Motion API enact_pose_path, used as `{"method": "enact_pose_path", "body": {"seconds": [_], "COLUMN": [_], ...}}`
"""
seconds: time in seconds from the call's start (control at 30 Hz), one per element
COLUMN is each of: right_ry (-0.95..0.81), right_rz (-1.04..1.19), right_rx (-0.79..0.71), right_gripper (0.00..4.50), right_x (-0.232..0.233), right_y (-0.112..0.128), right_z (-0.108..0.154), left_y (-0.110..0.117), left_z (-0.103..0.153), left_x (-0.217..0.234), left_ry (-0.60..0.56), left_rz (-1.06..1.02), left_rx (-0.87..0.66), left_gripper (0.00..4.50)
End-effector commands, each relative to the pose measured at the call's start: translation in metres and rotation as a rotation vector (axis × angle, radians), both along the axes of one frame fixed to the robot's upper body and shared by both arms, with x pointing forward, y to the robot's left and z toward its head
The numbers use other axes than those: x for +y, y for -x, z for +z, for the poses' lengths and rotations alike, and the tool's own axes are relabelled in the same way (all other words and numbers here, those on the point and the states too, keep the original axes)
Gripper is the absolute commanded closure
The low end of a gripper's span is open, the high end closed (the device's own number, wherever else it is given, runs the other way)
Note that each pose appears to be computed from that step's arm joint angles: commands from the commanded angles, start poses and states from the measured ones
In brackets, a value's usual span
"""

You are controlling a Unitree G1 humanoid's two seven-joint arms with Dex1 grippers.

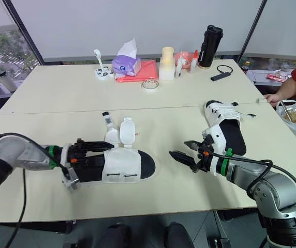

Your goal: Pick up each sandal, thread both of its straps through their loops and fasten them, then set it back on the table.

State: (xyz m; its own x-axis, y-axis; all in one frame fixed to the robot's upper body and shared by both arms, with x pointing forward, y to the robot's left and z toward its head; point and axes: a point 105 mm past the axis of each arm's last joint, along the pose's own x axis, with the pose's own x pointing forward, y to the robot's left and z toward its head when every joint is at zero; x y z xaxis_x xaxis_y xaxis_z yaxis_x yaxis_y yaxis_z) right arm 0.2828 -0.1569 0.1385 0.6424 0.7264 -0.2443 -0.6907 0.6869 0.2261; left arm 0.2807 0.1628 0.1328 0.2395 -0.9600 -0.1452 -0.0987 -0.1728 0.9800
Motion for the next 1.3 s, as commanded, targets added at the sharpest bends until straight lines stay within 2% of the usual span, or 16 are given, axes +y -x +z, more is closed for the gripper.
{"method": "enact_pose_path", "body": {"seconds": [0.03, 0.2, 0.33, 0.4, 0.47, 0.53, 0.57, 0.7, 0.8, 0.9, 1.1, 1.27, 1.3], "right_ry": [-0.016, -0.031, -0.073, -0.080, -0.064, -0.058, -0.056, -0.053, -0.024, -0.014, -0.006, 0.057, 0.072], "right_rz": [0.004, 0.015, -0.029, -0.079, -0.180, -0.358, -0.400, -0.346, -0.270, -0.247, -0.181, 0.052, 0.095], "right_rx": [-0.055, -0.062, -0.093, -0.117, -0.179, -0.227, -0.235, -0.242, -0.246, -0.259, -0.255, -0.217, -0.211], "right_gripper": [0.00, 0.00, 0.00, 0.00, 0.00, 0.00, 0.00, 0.00, 0.00, 0.00, 0.00, 0.00, 0.25], "right_x": [-0.001, 0.003, 0.000, -0.005, -0.017, -0.044, -0.051, -0.043, -0.029, -0.025, -0.019, 0.003, 0.007], "right_y": [-0.005, -0.009, -0.021, -0.031, -0.047, -0.069, -0.075, -0.073, -0.067, -0.066, -0.058, -0.032, -0.027], "right_z": [0.012, 0.014, 0.024, 0.029, 0.036, 0.044, 0.046, 0.049, 0.047, 0.050, 0.050, 0.040, 0.038], "left_y": [-0.007, -0.027, -0.052, -0.065, -0.074, -0.081, -0.081, -0.078, -0.066, -0.045, -0.023, -0.010, -0.009], "left_z": [0.029, 0.058, 0.068, 0.063, 0.051, 0.058, 0.065, 0.096, 0.095, 0.080, 0.075, 0.055, 0.055], "left_x": [0.007, 0.023, 0.055, 0.068, 0.074, 0.066, 0.060, 0.044, 0.034, 0.032, 0.048, 0.043, 0.043], "left_ry": [0.083, 0.166, 0.343, 0.445, 0.498, 0.625, 0.676, 0.920, 1.010, 0.999, 1.052, 0.889, 0.887], "left_rz": [0.074, 0.257, 0.550, 0.705, 0.829, 0.863, 0.854, 0.762, 0.689, 0.663, 0.617, 0.681, 0.676], "left_rx": [-0.065, -0.124, 0.005, 0.163, 0.404, 0.683, 0.772, 1.042, 1.256, 1.440, 1.623, 1.658, 1.660], "left_gripper": [0.06, 0.06, 0.06, 0.06, 0.06, 0.06, 0.06, 0.06, 0.06, 0.02, 0.02, 0.02, 0.00]}}
